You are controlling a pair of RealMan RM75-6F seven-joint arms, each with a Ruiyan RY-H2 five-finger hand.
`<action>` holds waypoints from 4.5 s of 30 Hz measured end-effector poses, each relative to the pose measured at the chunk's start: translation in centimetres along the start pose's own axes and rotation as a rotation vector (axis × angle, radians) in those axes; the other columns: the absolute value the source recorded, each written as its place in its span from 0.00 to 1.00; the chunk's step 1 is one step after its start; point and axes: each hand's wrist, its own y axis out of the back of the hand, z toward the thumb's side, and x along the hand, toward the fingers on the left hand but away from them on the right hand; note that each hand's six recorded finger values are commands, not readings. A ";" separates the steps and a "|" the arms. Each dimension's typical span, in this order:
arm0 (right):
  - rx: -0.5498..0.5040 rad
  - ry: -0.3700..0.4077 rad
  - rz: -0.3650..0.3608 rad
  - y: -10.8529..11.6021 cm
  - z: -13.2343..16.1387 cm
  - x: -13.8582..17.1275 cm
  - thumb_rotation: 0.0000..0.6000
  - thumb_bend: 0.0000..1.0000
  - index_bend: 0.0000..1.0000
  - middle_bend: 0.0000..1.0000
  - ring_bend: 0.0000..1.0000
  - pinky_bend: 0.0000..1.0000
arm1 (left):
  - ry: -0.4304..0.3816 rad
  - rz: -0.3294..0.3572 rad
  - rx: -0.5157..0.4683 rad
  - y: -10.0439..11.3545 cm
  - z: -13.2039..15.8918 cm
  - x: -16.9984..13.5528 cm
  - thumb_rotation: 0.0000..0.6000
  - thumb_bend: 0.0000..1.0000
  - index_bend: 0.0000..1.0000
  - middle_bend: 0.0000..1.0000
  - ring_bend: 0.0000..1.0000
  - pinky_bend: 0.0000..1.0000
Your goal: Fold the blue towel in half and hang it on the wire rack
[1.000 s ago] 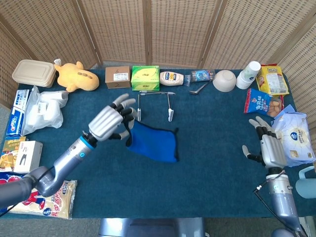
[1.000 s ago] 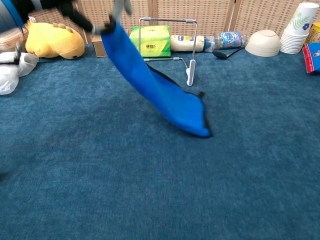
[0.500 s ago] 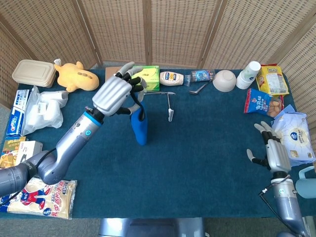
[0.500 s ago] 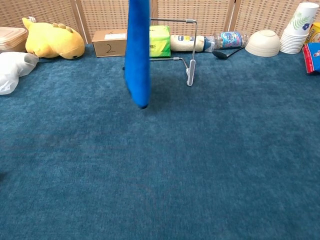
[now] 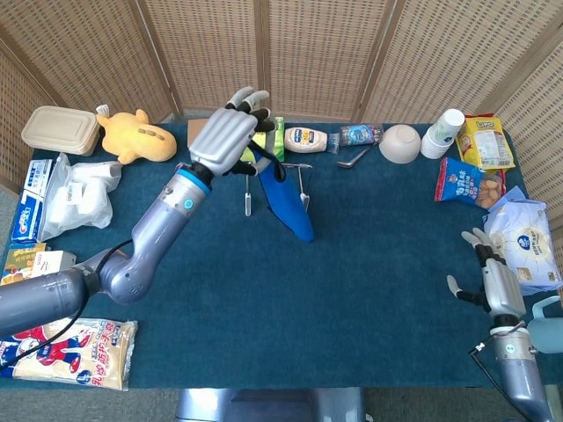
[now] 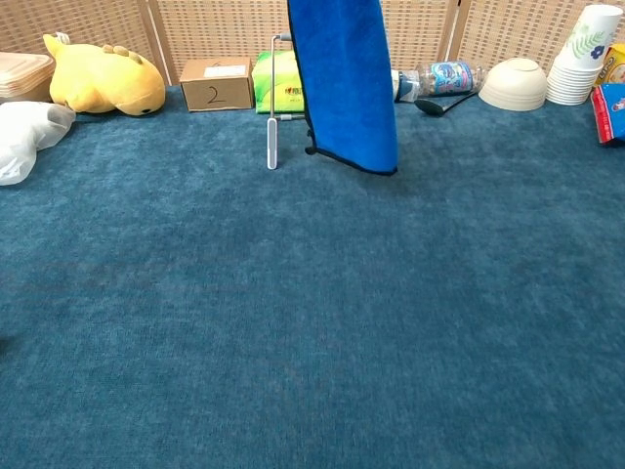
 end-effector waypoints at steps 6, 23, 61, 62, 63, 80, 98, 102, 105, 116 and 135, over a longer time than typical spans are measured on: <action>-0.006 -0.012 0.002 -0.1 -0.4 0.3 1.00 0.34 0.12 0.02 0.00 0.00 | 0.035 -0.005 0.010 -0.3 -0.1 2.2 1.00 0.54 0.77 0.37 0.11 0.00; -0.008 -0.051 -0.009 0.3 -1.4 1.7 1.00 0.34 0.12 0.02 0.00 0.00 | 0.131 0.010 0.073 -1.0 -1.8 6.6 1.00 0.54 0.77 0.36 0.11 0.00; 0.020 -0.109 -0.031 0.8 -1.9 2.3 1.00 0.34 0.11 0.02 0.00 0.00 | 0.285 -0.021 0.325 -4.4 -6.4 11.4 1.00 0.54 0.75 0.34 0.10 0.00; 0.021 -0.110 -0.031 0.8 -1.9 2.3 1.00 0.34 0.11 0.02 0.00 0.00 | 0.287 -0.025 0.340 -4.6 -6.5 11.4 1.00 0.53 0.71 0.32 0.08 0.00; 0.021 -0.111 -0.032 0.8 -1.9 2.3 1.00 0.34 0.11 0.02 0.00 0.00 | 0.290 -0.031 0.358 -4.9 -6.6 11.4 1.00 0.52 0.66 0.29 0.06 0.00; 0.028 -0.107 -0.048 1.3 -1.2 2.6 1.00 0.34 0.12 0.02 0.00 0.00 | 0.284 -0.053 0.462 -7.0 -4.7 12.0 1.00 0.09 0.08 0.00 0.00 0.00; 0.065 -0.044 -0.027 1.7 0.4 0.9 1.00 0.34 0.11 0.02 0.00 0.00 | 0.282 -0.039 0.152 -7.2 -8.6 8.5 1.00 0.07 0.11 0.04 0.00 0.00; 0.074 -0.031 -0.020 1.7 0.9 0.5 1.00 0.34 0.11 0.03 0.00 0.00 | 0.270 -0.058 0.076 -7.4 -9.5 6.0 1.00 0.07 0.14 0.05 0.00 0.00; 0.079 -0.021 -0.013 1.7 1.2 0.1 1.00 0.34 0.11 0.03 0.00 0.00 | 0.272 -0.072 0.034 -7.3 -10.2 3.4 1.00 0.07 0.14 0.06 0.00 0.00; 0.115 0.004 -0.004 1.9 2.2 -1.1 1.00 0.34 0.11 0.03 0.00 0.00 | 0.407 -0.050 -0.020 -5.1 -16.0 -9.7 1.00 0.07 0.15 0.07 0.00 0.00; 0.199 0.069 -0.029 1.7 4.3 -1.4 1.00 0.35 0.10 0.02 0.00 0.00 | 0.526 0.044 -0.020 -4.5 -17.9 -28.5 1.00 0.07 0.18 0.08 0.00 0.00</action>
